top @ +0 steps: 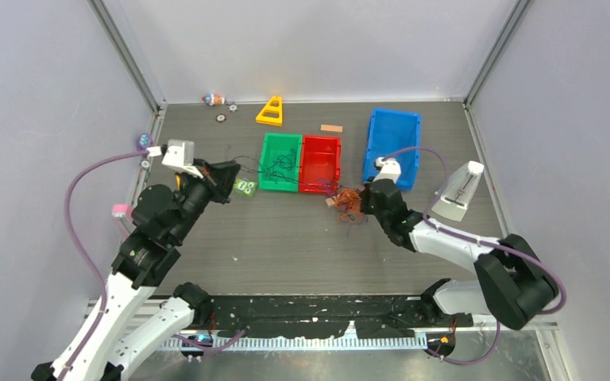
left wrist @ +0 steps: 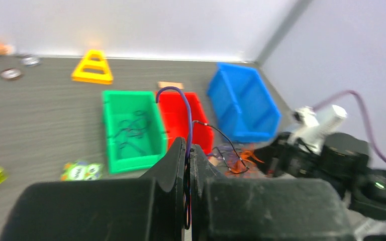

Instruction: Untangle the cables

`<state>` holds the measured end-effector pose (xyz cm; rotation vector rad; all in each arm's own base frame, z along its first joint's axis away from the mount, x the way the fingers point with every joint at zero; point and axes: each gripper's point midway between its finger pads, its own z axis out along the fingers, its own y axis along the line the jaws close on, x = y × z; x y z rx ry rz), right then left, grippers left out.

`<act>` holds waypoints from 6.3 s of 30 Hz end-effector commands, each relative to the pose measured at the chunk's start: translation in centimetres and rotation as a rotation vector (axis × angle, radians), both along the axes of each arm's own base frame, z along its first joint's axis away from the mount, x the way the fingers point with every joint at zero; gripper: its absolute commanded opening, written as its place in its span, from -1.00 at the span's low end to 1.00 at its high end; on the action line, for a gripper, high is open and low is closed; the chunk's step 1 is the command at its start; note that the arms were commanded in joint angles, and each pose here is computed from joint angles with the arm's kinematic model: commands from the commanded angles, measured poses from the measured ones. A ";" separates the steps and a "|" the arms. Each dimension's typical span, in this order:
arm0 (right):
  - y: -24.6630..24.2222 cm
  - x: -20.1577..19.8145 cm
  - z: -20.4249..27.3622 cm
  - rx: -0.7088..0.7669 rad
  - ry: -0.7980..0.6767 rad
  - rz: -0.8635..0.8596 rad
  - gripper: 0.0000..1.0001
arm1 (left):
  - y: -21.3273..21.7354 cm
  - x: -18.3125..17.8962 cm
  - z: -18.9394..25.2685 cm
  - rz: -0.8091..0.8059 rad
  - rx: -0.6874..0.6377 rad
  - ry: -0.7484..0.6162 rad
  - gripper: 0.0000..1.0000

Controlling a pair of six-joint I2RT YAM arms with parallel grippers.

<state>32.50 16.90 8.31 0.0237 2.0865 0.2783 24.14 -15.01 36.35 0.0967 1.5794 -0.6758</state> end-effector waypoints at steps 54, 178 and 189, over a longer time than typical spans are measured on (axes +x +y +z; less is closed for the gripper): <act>-1.8 -3.6 9.2 0.232 -0.465 0.141 0.48 | -3.5 1.0 -17.2 -0.178 0.297 0.438 0.50; -15.3 -3.2 3.6 0.183 -0.259 -0.667 -0.89 | 5.8 2.6 -0.3 0.270 0.108 0.122 -1.00; -14.7 -2.9 3.9 0.190 -0.265 -0.630 -0.89 | 3.0 5.4 3.1 0.180 0.101 0.105 -1.00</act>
